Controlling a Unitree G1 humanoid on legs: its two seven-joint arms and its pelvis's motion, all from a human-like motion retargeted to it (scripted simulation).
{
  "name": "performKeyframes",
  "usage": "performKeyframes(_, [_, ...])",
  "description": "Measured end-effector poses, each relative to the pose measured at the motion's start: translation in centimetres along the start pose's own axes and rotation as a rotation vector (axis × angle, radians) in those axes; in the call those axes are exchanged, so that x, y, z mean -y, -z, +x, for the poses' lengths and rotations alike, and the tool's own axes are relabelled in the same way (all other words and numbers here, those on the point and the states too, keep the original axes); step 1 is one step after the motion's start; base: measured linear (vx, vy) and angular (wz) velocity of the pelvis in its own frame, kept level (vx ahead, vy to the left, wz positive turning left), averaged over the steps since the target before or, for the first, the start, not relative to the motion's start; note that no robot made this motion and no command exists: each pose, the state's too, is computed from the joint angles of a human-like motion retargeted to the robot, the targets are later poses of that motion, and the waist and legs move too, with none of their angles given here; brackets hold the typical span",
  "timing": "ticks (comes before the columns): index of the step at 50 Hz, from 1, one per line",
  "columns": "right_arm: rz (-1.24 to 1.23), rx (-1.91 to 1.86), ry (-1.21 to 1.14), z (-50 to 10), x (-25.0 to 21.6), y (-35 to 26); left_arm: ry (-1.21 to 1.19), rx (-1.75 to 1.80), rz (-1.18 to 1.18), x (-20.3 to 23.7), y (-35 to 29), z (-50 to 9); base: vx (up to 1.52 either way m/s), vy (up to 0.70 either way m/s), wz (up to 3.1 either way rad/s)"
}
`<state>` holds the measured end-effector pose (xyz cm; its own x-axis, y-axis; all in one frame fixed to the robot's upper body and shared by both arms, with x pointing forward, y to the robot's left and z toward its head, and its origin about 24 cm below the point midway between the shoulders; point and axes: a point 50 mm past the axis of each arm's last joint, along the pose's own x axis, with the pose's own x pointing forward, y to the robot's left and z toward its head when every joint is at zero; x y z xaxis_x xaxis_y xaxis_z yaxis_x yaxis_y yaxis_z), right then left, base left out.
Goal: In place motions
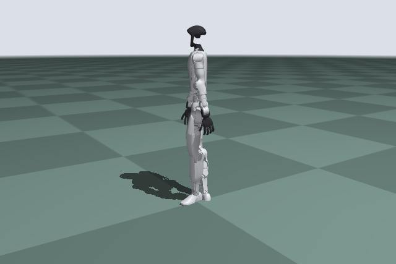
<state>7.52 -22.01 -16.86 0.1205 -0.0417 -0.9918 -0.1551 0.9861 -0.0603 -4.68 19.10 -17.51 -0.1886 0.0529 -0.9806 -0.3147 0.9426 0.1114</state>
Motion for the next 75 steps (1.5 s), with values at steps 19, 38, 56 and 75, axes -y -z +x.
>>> performKeyframes(19, [-0.112, -0.255, -0.085, -0.1, -2.7, 7.2, -0.013, 0.091, 0.109, -0.2, -4.7, -0.7, 0.15, 0.11, 0.68])
performKeyframes(38, [-0.084, -0.450, -0.158, -1.2, -3.9, 12.2, 0.099, 0.147, 0.182, 1.5, -7.1, -1.2, 0.09, -0.01, 0.57])
performKeyframes(56, [-0.095, -0.060, -0.126, 0.4, -3.7, 2.2, 0.049, -0.023, 0.080, 1.0, -0.8, -0.2, 0.01, 0.01, -0.05])
performKeyframes(75, [-0.135, -0.285, -0.120, -0.2, -3.1, 8.2, 0.027, 0.138, 0.280, -0.1, -7.7, -1.4, -0.03, 0.00, -0.36])
